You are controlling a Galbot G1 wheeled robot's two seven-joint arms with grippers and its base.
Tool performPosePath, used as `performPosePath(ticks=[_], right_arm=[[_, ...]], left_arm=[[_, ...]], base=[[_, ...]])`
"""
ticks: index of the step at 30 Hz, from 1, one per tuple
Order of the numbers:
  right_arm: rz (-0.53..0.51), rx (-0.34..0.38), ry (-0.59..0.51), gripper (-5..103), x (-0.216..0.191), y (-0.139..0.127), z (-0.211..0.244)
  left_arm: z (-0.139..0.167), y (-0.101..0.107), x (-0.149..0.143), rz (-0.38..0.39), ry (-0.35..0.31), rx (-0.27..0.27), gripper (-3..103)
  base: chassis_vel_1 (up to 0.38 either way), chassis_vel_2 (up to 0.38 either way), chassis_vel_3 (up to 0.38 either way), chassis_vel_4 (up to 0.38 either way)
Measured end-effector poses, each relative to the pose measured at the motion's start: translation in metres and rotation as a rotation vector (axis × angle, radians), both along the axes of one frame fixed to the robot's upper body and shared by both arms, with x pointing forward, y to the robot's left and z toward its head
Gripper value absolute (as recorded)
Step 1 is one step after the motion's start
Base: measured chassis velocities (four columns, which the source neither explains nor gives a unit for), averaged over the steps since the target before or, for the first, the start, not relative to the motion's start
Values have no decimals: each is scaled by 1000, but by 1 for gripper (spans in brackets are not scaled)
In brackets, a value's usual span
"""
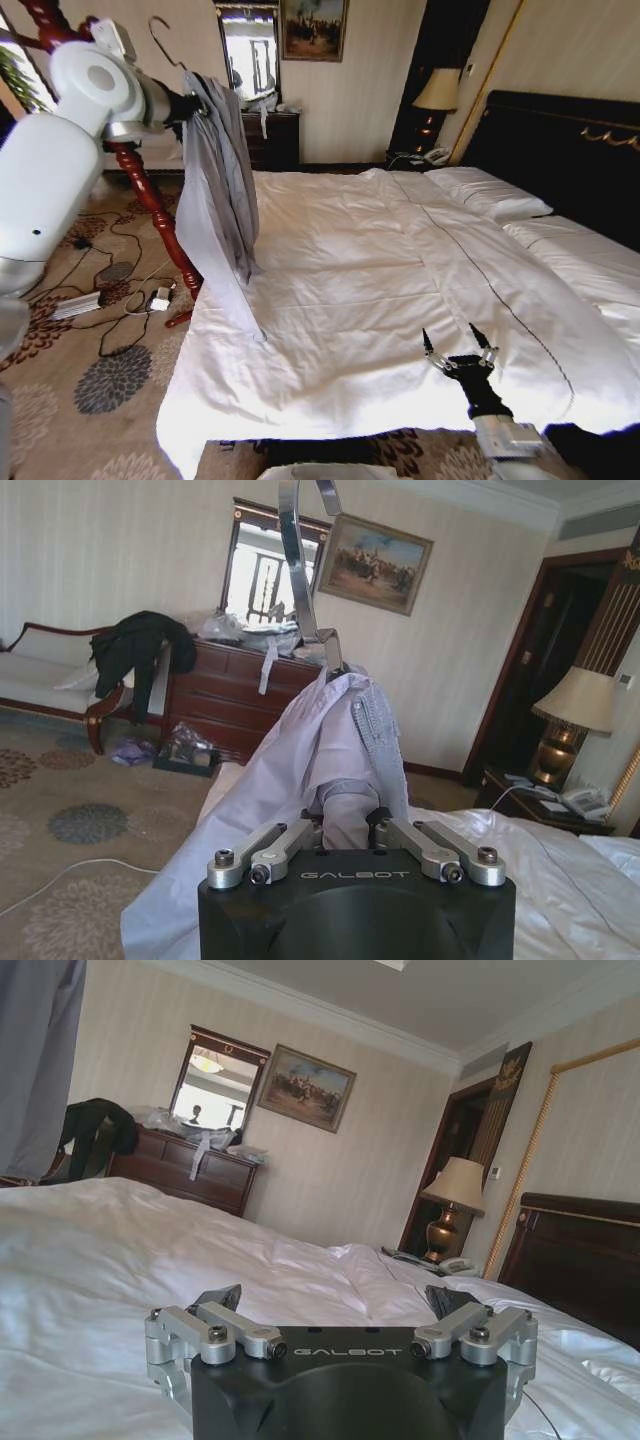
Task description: Pick up the clothes from the bed and hang them on the clothes hanger.
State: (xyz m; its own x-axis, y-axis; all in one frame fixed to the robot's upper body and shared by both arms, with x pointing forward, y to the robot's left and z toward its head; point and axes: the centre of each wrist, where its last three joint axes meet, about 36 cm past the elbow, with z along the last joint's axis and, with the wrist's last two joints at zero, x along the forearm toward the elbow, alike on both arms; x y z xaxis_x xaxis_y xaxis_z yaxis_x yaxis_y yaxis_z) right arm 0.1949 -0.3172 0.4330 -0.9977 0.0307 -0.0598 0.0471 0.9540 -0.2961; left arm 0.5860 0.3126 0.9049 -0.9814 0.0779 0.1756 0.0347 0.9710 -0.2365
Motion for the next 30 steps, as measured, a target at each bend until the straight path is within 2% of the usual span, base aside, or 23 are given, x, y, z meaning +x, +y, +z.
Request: performPosePath(ticks=[12,24,30], right_arm=[[0,0,0,100,0,0,0],[0,0,0,100,0,0,0],[0,0,0,100,0,0,0]], left_arm=[[13,11,15,19,16,-8,16],[17,40,31,57,40,-14,16],[19,47,35,66,39,-19,16]], base=[[0,0,0,0],[0,0,0,0],[0,0,0,0]])
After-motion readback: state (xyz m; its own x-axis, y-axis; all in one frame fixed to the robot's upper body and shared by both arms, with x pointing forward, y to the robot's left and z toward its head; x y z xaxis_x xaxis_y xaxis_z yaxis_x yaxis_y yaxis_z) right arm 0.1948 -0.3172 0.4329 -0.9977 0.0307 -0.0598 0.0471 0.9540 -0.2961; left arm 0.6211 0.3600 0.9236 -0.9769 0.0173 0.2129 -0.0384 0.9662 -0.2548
